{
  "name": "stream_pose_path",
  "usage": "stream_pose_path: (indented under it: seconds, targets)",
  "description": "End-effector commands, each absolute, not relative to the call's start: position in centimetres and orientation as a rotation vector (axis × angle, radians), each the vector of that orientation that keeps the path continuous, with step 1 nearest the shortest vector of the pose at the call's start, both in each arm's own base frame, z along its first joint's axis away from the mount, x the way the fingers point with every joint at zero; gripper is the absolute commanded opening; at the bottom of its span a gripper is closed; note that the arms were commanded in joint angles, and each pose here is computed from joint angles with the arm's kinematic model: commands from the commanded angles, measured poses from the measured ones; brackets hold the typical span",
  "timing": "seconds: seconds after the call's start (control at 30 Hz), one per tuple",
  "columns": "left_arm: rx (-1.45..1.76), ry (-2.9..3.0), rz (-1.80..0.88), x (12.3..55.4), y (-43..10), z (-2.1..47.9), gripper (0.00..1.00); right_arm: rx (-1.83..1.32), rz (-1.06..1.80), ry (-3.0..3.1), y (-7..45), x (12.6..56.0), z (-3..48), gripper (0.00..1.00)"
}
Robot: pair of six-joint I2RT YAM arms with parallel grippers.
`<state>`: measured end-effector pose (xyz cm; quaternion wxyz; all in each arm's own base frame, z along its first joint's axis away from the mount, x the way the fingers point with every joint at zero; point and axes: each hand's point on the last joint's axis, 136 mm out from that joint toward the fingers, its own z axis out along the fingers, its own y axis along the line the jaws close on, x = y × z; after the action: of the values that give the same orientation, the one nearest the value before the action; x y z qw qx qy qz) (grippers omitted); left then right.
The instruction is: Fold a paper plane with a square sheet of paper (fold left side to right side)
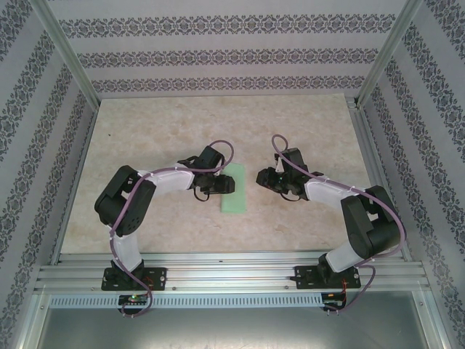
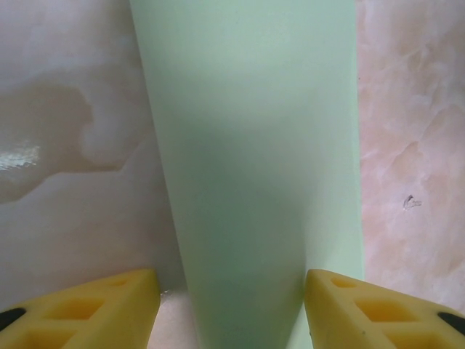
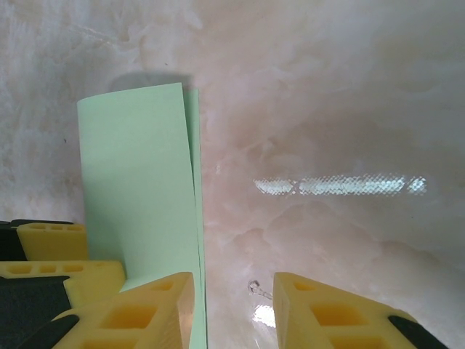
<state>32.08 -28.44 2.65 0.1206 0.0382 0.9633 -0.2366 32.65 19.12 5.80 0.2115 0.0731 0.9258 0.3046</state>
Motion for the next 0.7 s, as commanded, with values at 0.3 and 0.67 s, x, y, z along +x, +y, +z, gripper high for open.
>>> stream_pose_path:
  seconds: [0.3,0.67]
  targets:
    - [0.206,2.886,-0.51,31.45,-28.49,-0.06,0.59,0.187,0.86,2.548,19.25,32.71,6.33,0.34]
    - [0.229,2.896,-0.487,31.41,-28.4,-0.41,0.58,0.177,0.869,2.554,19.71,32.5,6.24,0.34]
